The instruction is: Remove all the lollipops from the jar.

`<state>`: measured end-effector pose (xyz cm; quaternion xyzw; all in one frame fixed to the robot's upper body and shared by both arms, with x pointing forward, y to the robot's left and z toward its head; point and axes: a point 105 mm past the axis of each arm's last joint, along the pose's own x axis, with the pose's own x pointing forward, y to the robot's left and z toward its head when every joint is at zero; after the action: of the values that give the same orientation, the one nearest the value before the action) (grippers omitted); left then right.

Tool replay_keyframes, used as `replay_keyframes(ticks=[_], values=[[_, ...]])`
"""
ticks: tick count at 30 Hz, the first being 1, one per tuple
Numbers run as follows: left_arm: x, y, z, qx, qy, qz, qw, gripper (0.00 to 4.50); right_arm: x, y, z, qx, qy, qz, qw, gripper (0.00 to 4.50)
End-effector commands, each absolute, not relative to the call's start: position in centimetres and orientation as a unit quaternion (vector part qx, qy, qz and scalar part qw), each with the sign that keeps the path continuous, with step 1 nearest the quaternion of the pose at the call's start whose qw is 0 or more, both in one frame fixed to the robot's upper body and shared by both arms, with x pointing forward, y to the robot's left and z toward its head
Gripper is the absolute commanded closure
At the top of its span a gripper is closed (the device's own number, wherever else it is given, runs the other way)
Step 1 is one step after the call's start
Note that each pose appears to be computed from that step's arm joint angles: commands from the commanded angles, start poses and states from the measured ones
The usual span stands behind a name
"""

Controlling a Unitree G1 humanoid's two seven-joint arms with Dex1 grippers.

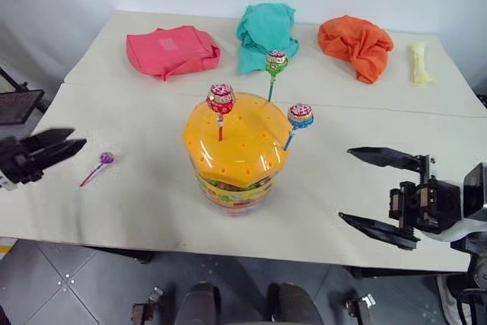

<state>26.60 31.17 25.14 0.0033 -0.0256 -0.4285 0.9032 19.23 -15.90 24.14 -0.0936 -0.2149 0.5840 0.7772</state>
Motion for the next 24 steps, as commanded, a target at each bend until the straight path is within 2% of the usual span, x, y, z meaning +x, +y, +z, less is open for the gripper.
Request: replay_keyframes(ticks=[1,4,8,12,16,20,24], values=[[25.3,25.7,27.7,0.012,-0.056,-0.552,0.832,1.75,18.7,-16.0,25.1,-0.099,-0.233,0.577,0.776,0.0],[25.2,19.0,28.8,0.037,-0.083,-0.661,0.745,1.75,18.5,-15.8,25.5,-0.094,-0.239,0.574,0.778,0.0],[25.5,13.9,29.8,0.057,-0.114,-0.72,0.682,1.75,18.3,-15.7,25.8,-0.094,-0.245,0.57,0.779,0.0],[24.9,10.6,30.7,0.06,-0.121,-0.77,0.623,1.75,17.7,-15.5,25.9,-0.096,-0.245,0.565,0.782,0.0],[24.8,9.8,30.6,0.059,-0.103,-0.787,0.606,1.75,17.5,-15.5,25.7,-0.1,-0.245,0.554,0.789,0.0],[25.5,10.6,30.4,0.055,-0.101,-0.78,0.615,2.62,17.3,-15.6,25.3,-0.104,-0.247,0.54,0.798,0.0],[25.8,11.2,30.2,0.058,-0.092,-0.778,0.619,3.89,17.3,-15.7,25.2,-0.105,-0.249,0.535,0.8,0.0]])
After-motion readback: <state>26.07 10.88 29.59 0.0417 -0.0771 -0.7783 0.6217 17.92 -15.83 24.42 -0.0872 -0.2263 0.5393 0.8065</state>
